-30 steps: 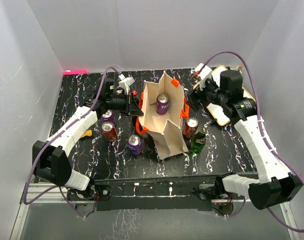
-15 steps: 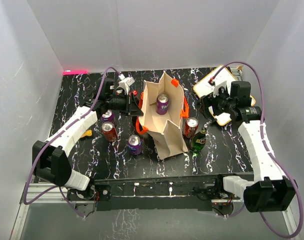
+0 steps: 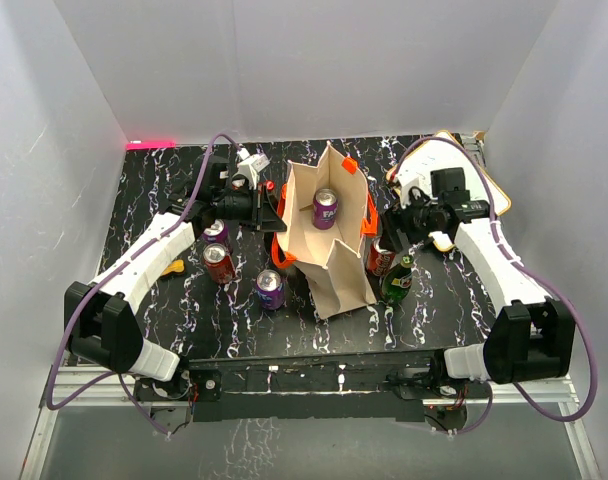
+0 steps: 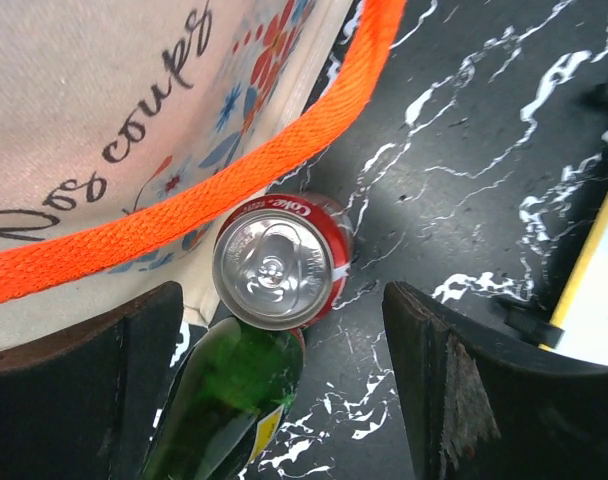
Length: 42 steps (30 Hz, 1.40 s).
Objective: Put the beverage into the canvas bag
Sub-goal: Pick up the drink from the center of the board.
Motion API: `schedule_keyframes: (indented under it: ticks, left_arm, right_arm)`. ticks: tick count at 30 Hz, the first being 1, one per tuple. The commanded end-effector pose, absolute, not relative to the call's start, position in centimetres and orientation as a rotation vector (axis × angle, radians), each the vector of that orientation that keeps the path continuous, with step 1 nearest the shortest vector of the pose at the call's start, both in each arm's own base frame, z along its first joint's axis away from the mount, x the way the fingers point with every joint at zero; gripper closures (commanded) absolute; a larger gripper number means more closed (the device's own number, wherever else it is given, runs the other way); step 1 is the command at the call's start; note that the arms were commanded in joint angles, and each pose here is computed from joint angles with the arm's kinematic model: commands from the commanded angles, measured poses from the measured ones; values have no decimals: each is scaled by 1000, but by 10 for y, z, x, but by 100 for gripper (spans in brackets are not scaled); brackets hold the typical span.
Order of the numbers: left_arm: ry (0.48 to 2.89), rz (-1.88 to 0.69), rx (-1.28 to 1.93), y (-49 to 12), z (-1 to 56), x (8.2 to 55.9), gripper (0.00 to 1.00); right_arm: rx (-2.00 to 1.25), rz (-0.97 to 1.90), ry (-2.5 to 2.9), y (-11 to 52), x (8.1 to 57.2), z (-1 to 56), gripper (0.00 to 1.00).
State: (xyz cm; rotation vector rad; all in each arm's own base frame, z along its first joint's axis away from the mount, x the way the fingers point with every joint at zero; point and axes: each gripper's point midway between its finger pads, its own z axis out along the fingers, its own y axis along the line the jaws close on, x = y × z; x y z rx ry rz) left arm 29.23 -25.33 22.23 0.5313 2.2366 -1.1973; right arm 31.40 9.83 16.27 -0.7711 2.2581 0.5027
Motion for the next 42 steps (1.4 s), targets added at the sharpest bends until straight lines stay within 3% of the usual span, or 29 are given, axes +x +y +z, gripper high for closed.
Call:
schedule_keyframes:
  ticks: [1,12,19,25,35,42]
  left_arm:
    - [2160,-1183,563,-251,242,290,100]
    - [2159,-1188,563,-252,243,290,100]
    - [2162,-1182,564,-251,242,291,100]
    - [2168,-1179,565,-251,240,292,100]
    - [2171,-1182,564,-252,240,294,100]
    - [2172,-1191,553,-252,238,292,100]
  right_arm:
    - [-846,502,2224,110,316,152,15]
    - [-831,466,2252,110,325,117,15]
    - [-808,478,2251,112,330,109,21]
    - [-786,427,2232,108,339,116,44]
    - [-672,162,2040,83,377,201,89]
    - [-607,80,1908,76,391,283,92]
